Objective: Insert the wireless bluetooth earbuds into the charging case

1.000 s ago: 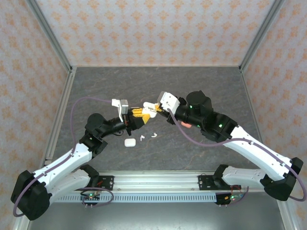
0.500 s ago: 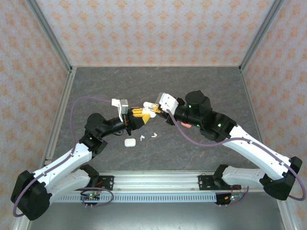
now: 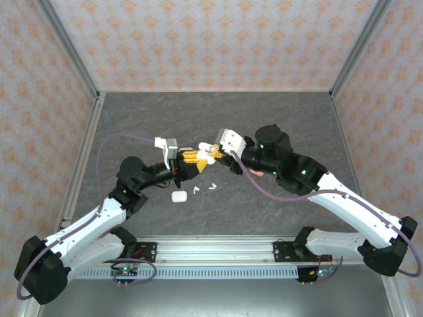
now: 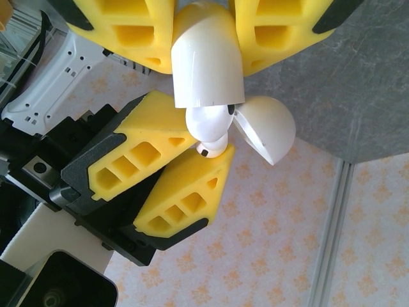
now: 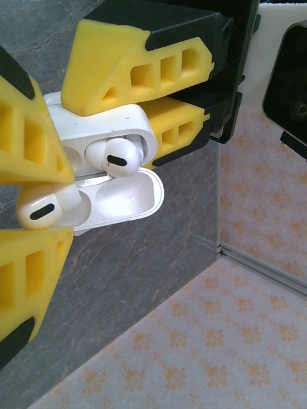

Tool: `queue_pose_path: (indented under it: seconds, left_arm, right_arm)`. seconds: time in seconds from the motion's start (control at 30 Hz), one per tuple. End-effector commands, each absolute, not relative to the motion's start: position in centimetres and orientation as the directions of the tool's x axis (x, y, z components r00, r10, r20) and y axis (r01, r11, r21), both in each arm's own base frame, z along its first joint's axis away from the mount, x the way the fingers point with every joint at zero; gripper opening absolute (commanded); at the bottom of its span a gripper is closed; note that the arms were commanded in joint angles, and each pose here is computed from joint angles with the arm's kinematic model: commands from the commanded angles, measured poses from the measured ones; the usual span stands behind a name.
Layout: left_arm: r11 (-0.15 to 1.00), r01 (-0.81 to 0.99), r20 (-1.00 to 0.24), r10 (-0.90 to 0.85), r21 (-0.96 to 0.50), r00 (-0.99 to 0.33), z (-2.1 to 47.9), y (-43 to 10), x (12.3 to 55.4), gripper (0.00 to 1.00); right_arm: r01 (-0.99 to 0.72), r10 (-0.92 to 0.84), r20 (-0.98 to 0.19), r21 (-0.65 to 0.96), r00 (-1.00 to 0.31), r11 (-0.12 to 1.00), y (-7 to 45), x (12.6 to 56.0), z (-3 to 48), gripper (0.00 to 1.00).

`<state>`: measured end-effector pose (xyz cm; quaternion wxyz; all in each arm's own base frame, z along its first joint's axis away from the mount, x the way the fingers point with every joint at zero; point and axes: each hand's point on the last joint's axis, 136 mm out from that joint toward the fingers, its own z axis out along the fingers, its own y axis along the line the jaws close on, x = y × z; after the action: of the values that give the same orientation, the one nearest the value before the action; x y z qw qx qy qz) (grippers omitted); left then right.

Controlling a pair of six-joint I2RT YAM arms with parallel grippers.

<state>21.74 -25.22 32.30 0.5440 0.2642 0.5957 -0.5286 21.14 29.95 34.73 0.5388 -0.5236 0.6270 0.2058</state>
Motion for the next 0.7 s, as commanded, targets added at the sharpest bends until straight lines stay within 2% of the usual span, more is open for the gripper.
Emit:
queue_pose_path:
  seconds: [0.0,0.67]
  left_arm:
    - [0.304,0.911,-0.936,-0.297,-0.278,-0.187,34.67,-24.86,21.34,0.00]
    - [0.312,0.912,-0.941,-0.291,-0.267,-0.176,34.40,-24.73,21.23,0.00]
  right_arm:
    - [-0.918,-0.406,-0.907,-0.249,0.110,0.308,30.31,19.31,35.40,0.22]
    - [-0.945,-0.383,-0.921,-0.187,0.074,0.268,30.93,18.55,35.62,0.25]
